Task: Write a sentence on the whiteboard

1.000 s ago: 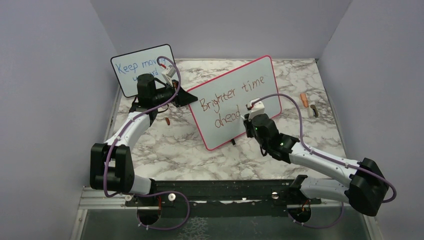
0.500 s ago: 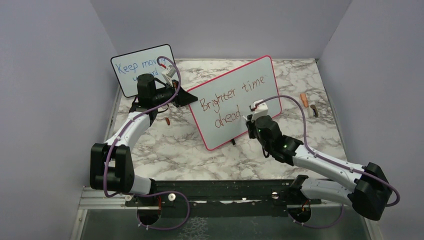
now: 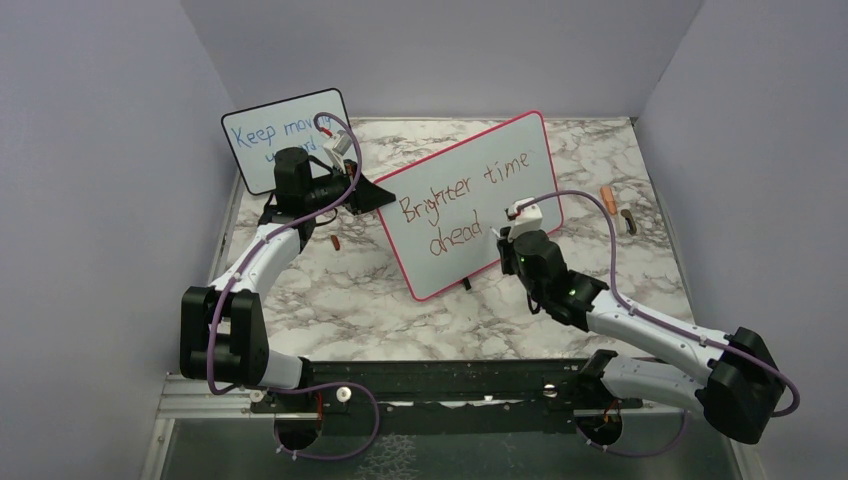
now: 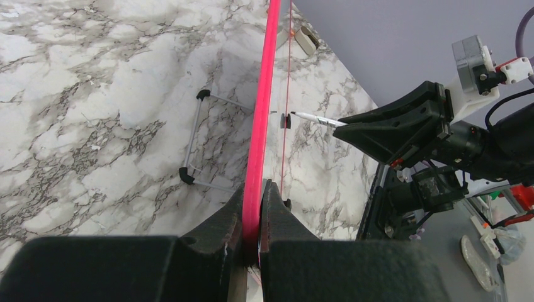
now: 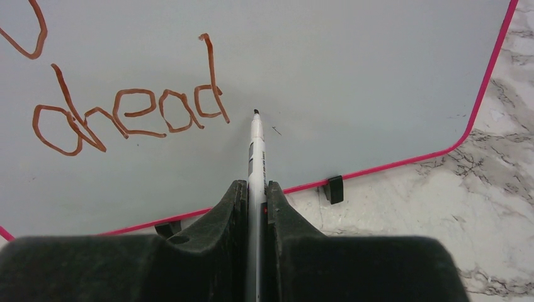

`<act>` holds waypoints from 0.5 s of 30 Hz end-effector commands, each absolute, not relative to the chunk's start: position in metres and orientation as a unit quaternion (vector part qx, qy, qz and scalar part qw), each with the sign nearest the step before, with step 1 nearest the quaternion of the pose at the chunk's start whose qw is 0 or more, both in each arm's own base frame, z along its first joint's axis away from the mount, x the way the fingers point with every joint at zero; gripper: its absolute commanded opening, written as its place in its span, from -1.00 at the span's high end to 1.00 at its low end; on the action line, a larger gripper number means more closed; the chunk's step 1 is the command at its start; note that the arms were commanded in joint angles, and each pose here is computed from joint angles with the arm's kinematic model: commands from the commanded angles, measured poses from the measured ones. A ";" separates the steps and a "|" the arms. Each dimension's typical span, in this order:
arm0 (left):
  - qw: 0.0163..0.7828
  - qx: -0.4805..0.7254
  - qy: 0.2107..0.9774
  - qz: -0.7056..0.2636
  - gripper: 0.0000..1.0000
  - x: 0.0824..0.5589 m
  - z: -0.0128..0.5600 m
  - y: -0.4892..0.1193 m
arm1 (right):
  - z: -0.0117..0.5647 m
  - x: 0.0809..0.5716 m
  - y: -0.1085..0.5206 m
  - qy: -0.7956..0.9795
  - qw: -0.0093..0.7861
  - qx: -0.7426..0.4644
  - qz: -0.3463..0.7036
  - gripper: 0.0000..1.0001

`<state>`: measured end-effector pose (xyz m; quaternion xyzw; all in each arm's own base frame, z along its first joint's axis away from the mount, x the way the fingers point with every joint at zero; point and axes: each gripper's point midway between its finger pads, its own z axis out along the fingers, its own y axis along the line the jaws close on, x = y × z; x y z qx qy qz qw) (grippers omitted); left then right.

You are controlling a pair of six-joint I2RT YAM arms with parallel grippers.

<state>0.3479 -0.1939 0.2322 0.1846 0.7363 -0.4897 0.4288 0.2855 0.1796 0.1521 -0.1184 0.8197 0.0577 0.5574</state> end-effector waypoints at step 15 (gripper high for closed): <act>0.421 0.159 0.781 -0.434 1.00 0.362 0.192 -0.182 | 0.152 0.302 0.188 0.812 0.569 -0.099 0.081 0.98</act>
